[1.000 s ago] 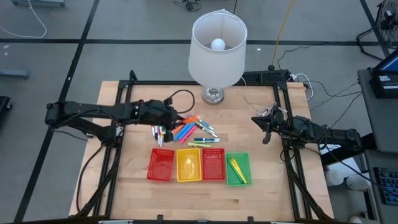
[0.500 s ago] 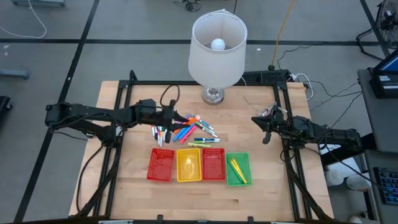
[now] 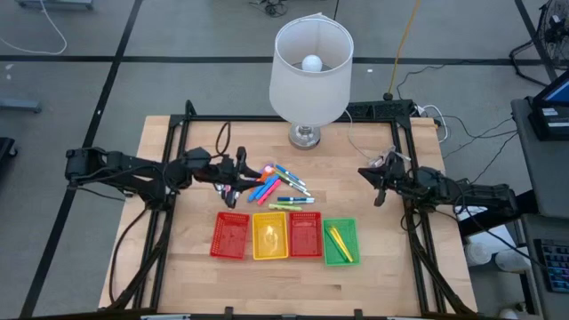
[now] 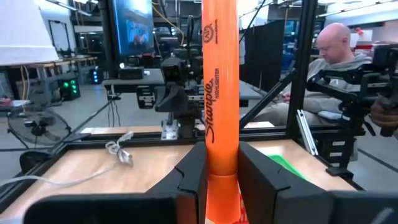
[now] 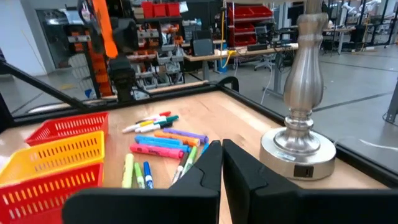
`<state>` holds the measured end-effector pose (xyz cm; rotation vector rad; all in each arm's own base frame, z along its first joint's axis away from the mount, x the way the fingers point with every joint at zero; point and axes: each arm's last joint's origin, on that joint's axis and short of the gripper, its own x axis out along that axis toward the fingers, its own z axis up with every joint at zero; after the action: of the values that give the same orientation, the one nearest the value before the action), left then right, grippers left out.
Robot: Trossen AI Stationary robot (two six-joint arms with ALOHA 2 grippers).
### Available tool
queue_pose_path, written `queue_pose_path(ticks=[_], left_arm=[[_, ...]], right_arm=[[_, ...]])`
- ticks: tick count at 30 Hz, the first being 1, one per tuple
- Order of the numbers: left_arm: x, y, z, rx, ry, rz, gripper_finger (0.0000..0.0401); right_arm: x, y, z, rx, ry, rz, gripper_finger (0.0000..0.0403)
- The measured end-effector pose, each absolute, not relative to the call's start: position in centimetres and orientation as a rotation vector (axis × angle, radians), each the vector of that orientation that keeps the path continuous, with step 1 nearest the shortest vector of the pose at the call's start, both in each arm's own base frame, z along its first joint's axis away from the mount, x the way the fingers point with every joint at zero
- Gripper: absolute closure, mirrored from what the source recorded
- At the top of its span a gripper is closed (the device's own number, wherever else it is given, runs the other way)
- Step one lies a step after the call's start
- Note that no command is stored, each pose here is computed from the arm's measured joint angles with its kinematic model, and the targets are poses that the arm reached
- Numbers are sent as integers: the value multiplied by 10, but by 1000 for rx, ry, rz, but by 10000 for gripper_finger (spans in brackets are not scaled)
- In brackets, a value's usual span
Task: Pick & Place Markers
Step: Put the large orange highlighter into the right red bin
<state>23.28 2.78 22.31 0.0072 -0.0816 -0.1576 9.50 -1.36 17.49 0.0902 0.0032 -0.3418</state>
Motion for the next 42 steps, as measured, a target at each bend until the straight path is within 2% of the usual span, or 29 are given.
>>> queue_pose_path(ticks=[8,14,18,22,26,31,35,42], left_arm=[[234,29,225,-2,-87,-115,329],[257,25,236,30,-103,-136,329],[282,25,232,51,-72,-147,329],[311,28,226,29,-40,-174,329],[338,24,223,27,-31,-262,329],[361,24,225,32,-42,-305,329],[367,24,223,35,-32,-326,329],[367,28,220,39,-2,-311,329]], right_arm=[[96,-14,181,112,-134,-335,402],[100,-14,183,186,-162,-328,393],[108,-13,187,201,-189,-288,360],[120,-11,188,210,-197,-234,310],[137,-8,180,190,-76,-220,256],[170,1,200,134,-72,-176,206],[199,11,218,38,-90,-149,192],[240,26,237,-82,-75,-107,199]])
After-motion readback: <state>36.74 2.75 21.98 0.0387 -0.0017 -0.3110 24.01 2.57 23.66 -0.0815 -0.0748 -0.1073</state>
